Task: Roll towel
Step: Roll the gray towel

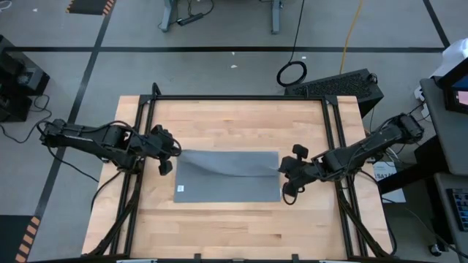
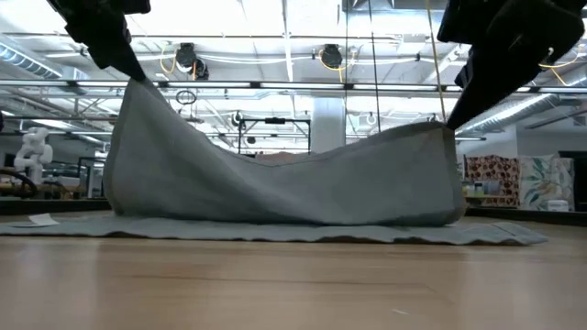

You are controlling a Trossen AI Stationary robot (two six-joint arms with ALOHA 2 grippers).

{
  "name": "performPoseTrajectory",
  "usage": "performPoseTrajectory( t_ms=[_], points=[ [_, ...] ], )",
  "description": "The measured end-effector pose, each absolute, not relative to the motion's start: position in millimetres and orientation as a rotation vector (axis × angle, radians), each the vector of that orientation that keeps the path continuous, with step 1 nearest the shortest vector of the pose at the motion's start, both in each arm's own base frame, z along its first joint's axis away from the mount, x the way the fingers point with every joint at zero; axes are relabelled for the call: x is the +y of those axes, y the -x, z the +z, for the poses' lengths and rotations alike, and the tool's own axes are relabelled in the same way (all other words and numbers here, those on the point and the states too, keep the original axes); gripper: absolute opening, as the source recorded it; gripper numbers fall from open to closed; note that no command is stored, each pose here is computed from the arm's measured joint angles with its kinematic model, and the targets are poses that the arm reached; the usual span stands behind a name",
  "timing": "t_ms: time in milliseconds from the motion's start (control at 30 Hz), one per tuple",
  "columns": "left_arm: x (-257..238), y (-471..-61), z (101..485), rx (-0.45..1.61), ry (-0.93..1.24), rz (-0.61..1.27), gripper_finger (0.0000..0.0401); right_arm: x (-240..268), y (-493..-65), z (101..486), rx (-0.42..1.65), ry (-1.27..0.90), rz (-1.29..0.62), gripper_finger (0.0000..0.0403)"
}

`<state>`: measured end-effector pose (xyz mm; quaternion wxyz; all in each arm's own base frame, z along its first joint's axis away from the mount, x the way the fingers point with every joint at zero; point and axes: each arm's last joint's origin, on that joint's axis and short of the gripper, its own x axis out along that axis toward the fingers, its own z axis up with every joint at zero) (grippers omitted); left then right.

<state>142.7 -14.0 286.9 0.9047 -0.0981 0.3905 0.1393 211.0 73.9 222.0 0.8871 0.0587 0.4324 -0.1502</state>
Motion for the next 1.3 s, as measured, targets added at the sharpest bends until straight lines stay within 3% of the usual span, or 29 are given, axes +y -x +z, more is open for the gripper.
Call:
performPoseTrajectory(
  t_ms=[1300],
  points=[
    [-20, -139, 281, 0.916, 0.289, 0.097, 0.0002, 97, -225, 198, 1.073, -0.241, -0.047, 0.0]
  ],
)
